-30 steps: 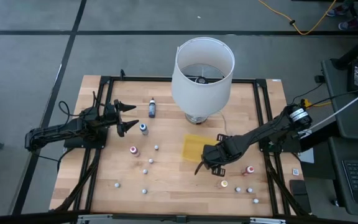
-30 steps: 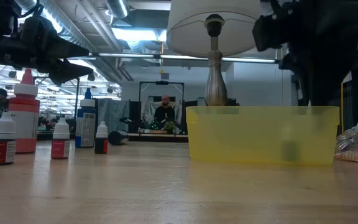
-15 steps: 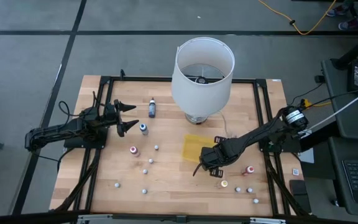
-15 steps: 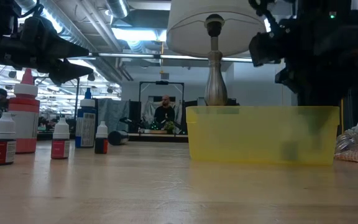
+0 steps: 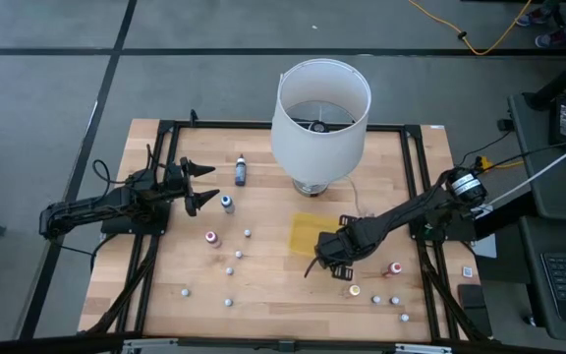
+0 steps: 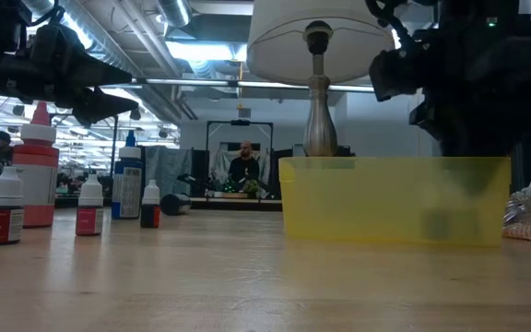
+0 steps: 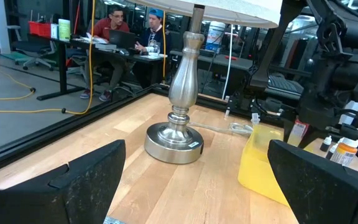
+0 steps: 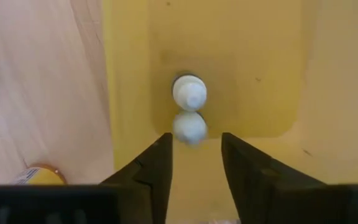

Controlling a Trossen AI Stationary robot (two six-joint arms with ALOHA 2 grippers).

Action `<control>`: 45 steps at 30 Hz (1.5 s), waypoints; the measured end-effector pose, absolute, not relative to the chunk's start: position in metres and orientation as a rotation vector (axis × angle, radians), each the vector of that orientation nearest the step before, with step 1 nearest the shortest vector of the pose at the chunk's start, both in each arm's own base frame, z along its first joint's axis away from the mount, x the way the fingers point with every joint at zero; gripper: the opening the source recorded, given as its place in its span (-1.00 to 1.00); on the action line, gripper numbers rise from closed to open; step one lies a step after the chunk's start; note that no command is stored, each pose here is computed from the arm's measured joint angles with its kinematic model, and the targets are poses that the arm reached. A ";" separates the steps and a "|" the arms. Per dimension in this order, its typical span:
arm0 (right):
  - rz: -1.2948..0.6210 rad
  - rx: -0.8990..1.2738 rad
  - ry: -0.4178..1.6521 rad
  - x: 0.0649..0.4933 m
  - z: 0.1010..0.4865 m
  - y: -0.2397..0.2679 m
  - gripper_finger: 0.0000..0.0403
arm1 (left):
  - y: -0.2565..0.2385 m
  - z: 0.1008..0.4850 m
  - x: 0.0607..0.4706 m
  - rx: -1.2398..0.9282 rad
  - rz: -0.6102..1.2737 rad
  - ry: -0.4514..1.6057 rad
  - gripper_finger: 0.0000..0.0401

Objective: Pick & Place food coloring
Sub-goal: Put the purple food coloring bottle into the yellow bin

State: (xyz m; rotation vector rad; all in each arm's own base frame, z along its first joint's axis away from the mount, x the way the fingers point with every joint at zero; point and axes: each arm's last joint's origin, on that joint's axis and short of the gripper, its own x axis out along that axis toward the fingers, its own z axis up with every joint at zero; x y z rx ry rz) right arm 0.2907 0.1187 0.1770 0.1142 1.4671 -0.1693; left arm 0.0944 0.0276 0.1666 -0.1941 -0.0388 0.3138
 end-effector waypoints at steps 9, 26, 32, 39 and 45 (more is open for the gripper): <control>-0.195 0.093 1.397 0.290 0.215 0.116 -0.16 | 0.028 0.167 0.094 -0.194 0.313 -0.039 0.94; -0.090 0.094 1.402 0.252 0.308 0.148 0.22 | 0.028 0.167 0.094 -0.194 0.313 -0.039 0.94; -0.013 0.072 1.444 0.230 0.309 0.177 0.37 | 0.028 0.167 0.094 -0.194 0.313 -0.039 0.94; 0.087 -0.023 1.461 0.197 0.288 0.214 0.39 | 0.028 0.167 0.094 -0.194 0.313 -0.039 0.94; 0.127 -0.045 1.461 0.178 0.264 0.233 0.39 | 0.028 0.167 0.094 -0.194 0.313 -0.039 0.94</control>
